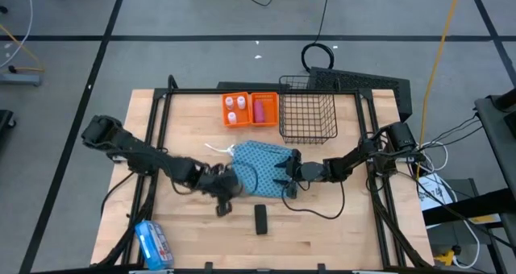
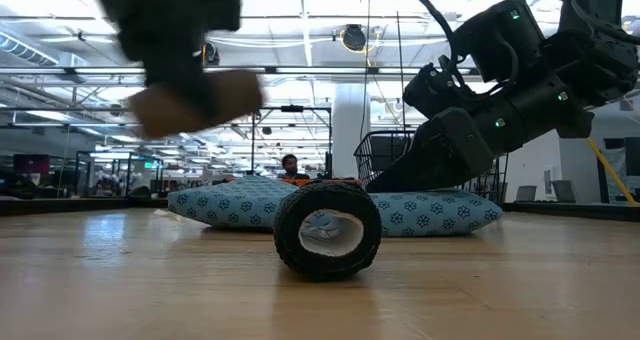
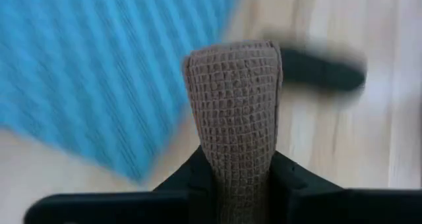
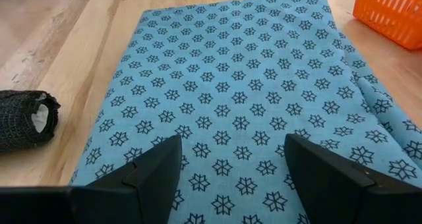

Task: Pick & Place Medicine items
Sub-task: Put the brown bandage into the right orange basket

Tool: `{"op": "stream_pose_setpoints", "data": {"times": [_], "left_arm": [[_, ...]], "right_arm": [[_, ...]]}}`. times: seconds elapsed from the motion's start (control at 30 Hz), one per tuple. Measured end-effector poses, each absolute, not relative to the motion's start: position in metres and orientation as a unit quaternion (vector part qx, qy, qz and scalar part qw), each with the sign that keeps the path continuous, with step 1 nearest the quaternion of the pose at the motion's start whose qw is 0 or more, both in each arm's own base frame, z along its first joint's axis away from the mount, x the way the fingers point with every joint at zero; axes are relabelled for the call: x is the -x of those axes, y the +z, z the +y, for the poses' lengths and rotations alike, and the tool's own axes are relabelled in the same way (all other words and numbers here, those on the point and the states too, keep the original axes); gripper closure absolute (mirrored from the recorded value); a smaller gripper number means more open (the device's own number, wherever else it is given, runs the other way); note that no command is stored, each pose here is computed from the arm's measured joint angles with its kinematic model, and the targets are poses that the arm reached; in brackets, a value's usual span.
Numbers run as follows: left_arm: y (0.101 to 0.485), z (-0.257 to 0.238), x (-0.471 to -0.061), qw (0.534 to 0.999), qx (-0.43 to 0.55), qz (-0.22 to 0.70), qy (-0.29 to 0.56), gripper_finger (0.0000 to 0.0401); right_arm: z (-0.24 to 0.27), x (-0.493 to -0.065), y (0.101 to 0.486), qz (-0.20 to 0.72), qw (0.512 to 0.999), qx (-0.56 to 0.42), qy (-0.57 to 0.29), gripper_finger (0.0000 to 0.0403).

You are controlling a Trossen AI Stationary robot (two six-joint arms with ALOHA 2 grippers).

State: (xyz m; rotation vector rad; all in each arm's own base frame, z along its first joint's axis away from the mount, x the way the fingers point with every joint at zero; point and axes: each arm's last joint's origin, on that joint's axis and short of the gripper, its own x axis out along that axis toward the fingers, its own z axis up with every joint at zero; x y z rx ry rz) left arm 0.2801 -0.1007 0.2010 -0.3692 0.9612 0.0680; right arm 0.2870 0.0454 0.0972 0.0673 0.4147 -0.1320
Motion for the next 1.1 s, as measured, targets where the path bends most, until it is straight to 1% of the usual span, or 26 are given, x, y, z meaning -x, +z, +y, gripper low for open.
{"op": "stream_pose_setpoints", "data": {"times": [0.07, 0.17, 0.33, 0.43, 0.5, 0.67, 0.8, 0.97, 1.1], "left_arm": [[0.213, -0.089, -0.288, 0.891, 0.201, 0.404, 0.056, 0.0317], [0.226, -0.071, -0.298, 0.907, 0.234, 0.344, 0.066, 0.0306], [0.234, -0.046, -0.311, 0.931, 0.214, 0.291, 0.055, 0.0319], [0.236, -0.029, -0.316, 0.936, 0.219, 0.267, 0.074, 0.0325], [0.242, -0.017, -0.320, 0.939, 0.239, 0.230, 0.087, 0.0325], [0.250, 0.020, -0.324, 0.939, 0.268, 0.174, 0.126, 0.0319], [0.253, 0.056, -0.321, 0.926, 0.305, 0.134, 0.178, 0.0318], [0.250, 0.093, -0.317, 0.914, 0.323, 0.110, 0.222, 0.0327], [0.248, 0.114, -0.323, 0.905, 0.342, 0.104, 0.230, 0.0330]], "right_arm": [[0.045, -0.287, 0.097, 0.206, 0.976, -0.033, -0.065, 0.0147], [0.045, -0.287, 0.097, 0.204, 0.976, -0.034, -0.065, 0.0147], [0.046, -0.288, 0.098, 0.198, 0.977, -0.035, -0.065, 0.0147], [0.046, -0.288, 0.099, 0.195, 0.978, -0.036, -0.065, 0.0147], [0.046, -0.288, 0.100, 0.191, 0.979, -0.037, -0.065, 0.0147], [0.045, -0.289, 0.101, 0.184, 0.980, -0.038, -0.066, 0.0147], [0.044, -0.289, 0.101, 0.184, 0.980, -0.038, -0.069, 0.0147], [0.044, -0.289, 0.101, 0.184, 0.980, -0.037, -0.068, 0.0147], [0.044, -0.289, 0.101, 0.185, 0.980, -0.037, -0.069, 0.0147]]}}
